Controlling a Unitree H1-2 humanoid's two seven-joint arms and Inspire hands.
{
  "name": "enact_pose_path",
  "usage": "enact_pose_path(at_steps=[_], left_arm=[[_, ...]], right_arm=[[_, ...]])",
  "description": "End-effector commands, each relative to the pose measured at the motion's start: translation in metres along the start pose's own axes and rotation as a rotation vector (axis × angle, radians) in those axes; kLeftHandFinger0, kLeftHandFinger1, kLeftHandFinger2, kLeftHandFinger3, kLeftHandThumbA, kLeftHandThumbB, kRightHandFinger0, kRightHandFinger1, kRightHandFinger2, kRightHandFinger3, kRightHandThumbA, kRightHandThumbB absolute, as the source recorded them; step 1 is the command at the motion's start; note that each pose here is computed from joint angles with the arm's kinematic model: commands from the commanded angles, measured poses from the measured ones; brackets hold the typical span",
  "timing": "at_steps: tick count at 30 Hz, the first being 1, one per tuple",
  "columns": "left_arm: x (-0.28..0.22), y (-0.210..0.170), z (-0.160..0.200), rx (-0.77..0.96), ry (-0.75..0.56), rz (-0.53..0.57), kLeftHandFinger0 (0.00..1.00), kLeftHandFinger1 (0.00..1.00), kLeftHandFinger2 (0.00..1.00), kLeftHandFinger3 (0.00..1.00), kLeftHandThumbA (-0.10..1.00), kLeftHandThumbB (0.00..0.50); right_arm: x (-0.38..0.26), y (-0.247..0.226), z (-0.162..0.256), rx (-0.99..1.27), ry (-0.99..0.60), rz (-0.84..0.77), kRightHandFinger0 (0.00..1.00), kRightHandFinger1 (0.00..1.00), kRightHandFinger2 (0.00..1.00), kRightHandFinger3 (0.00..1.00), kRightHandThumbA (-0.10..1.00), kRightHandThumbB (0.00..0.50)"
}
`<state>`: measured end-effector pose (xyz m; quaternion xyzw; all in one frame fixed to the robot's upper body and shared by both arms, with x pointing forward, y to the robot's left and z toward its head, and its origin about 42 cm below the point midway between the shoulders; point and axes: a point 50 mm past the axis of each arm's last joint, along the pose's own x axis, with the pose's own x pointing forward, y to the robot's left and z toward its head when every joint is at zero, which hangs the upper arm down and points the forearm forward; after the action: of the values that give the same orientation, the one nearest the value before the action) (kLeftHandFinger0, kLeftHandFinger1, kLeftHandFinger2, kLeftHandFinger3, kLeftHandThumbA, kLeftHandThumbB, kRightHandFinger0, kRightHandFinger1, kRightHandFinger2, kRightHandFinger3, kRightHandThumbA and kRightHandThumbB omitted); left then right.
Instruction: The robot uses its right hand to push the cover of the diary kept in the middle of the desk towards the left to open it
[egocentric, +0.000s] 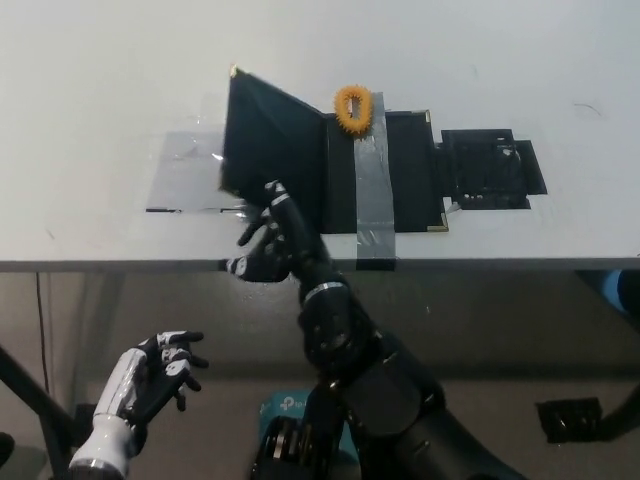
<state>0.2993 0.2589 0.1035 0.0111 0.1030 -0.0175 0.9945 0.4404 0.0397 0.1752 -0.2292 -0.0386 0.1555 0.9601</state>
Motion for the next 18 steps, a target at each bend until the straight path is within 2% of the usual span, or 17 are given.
enact_pose_path(at_steps=[1, 2, 3, 4, 5, 6, 7, 8, 9, 10, 12, 13, 14, 15, 16, 18], left_arm=[[0.004, -0.001, 0.012, 0.028, -0.028, -0.022, 0.2, 0.3, 0.41, 0.55, 0.37, 0.407], [0.005, -0.002, 0.013, 0.029, -0.025, -0.022, 0.2, 0.3, 0.41, 0.55, 0.35, 0.41], [0.005, -0.002, 0.012, 0.029, -0.023, -0.022, 0.2, 0.3, 0.41, 0.55, 0.35, 0.425], [0.006, -0.002, 0.012, 0.027, -0.024, -0.023, 0.2, 0.3, 0.41, 0.55, 0.36, 0.442], [0.003, 0.0, 0.009, 0.027, -0.02, -0.022, 0.2, 0.31, 0.4, 0.54, 0.37, 0.45], [0.002, 0.001, 0.007, 0.025, -0.016, -0.024, 0.23, 0.33, 0.42, 0.55, 0.35, 0.449], [0.001, 0.002, 0.006, 0.022, -0.012, -0.023, 0.24, 0.35, 0.43, 0.55, 0.35, 0.443], [0.001, 0.002, 0.005, 0.023, -0.012, -0.023, 0.25, 0.35, 0.44, 0.55, 0.35, 0.449], [-0.001, 0.003, 0.003, 0.021, -0.015, -0.019, 0.24, 0.34, 0.43, 0.55, 0.35, 0.444], [-0.003, 0.003, 0.002, 0.014, -0.012, -0.015, 0.22, 0.33, 0.43, 0.56, 0.34, 0.446], [-0.003, 0.003, 0.002, 0.013, -0.012, -0.009, 0.2, 0.31, 0.41, 0.57, 0.34, 0.43], [-0.004, 0.003, 0.001, 0.01, -0.012, -0.004, 0.2, 0.3, 0.41, 0.56, 0.33, 0.428], [-0.004, 0.003, 0.001, 0.007, -0.01, -0.001, 0.19, 0.3, 0.4, 0.56, 0.33, 0.429], [-0.006, 0.003, -0.001, 0.005, -0.009, 0.001, 0.2, 0.3, 0.4, 0.56, 0.33, 0.422], [-0.006, 0.003, -0.001, 0.0, -0.009, 0.001, 0.2, 0.3, 0.4, 0.54, 0.32, 0.412], [-0.006, 0.004, -0.001, 0.001, -0.01, 0.001, 0.2, 0.3, 0.4, 0.53, 0.32, 0.407]], right_arm=[[0.006, 0.004, 0.02, -0.103, -0.094, 0.022, 0.0, 0.06, 0.2, 1.0, 1.0, 0.223], [0.005, 0.002, 0.011, -0.112, -0.09, 0.019, 0.0, 0.0, 0.07, 1.0, 1.0, 0.191], [0.005, 0.001, 0.007, -0.116, -0.084, 0.017, 0.0, 0.02, 0.1, 1.0, 1.0, 0.172], [0.005, -0.003, 0.001, -0.13, -0.066, 0.014, 0.03, 0.09, 0.16, 1.0, 1.0, 0.178], [0.002, 0.0, -0.001, -0.131, -0.058, 0.017, 0.02, 0.09, 0.17, 1.0, 1.0, 0.181], [0.002, -0.004, -0.007, -0.133, -0.034, 0.013, 0.0, 0.02, 0.1, 1.0, 1.0, 0.19], [0.002, -0.008, -0.011, -0.119, -0.007, 0.011, 0.09, 0.16, 0.25, 1.0, 1.0, 0.199], [0.003, -0.012, -0.012, -0.093, 0.01, 0.008, 0.3, 0.45, 0.51, 1.0, 1.0, 0.192], [0.003, -0.016, -0.014, -0.082, 0.013, 0.006, 0.51, 0.69, 0.74, 1.0, 1.0, 0.172], [0.004, -0.016, -0.014, -0.081, 0.017, 0.006, 0.61, 0.76, 0.83, 1.0, 1.0, 0.187], [0.005, -0.021, -0.013, -0.081, 0.02, -0.002, 0.57, 0.72, 0.8, 1.0, 1.0, 0.191], [0.006, -0.025, -0.012, -0.087, 0.012, -0.007, 0.44, 0.54, 0.65, 1.0, 1.0, 0.247], [0.006, -0.028, -0.012, -0.098, 0.001, -0.014, 0.43, 0.54, 0.64, 1.0, 1.0, 0.259], [0.006, -0.03, -0.011, -0.104, -0.006, -0.01, 0.52, 0.65, 0.74, 1.0, 1.0, 0.262], [0.006, -0.032, -0.01, -0.094, -0.015, -0.01, 0.56, 0.69, 0.78, 1.0, 1.0, 0.274], [0.006, -0.036, -0.008, -0.091, -0.038, -0.012, 0.48, 0.61, 0.74, 1.0, 1.0, 0.289]])
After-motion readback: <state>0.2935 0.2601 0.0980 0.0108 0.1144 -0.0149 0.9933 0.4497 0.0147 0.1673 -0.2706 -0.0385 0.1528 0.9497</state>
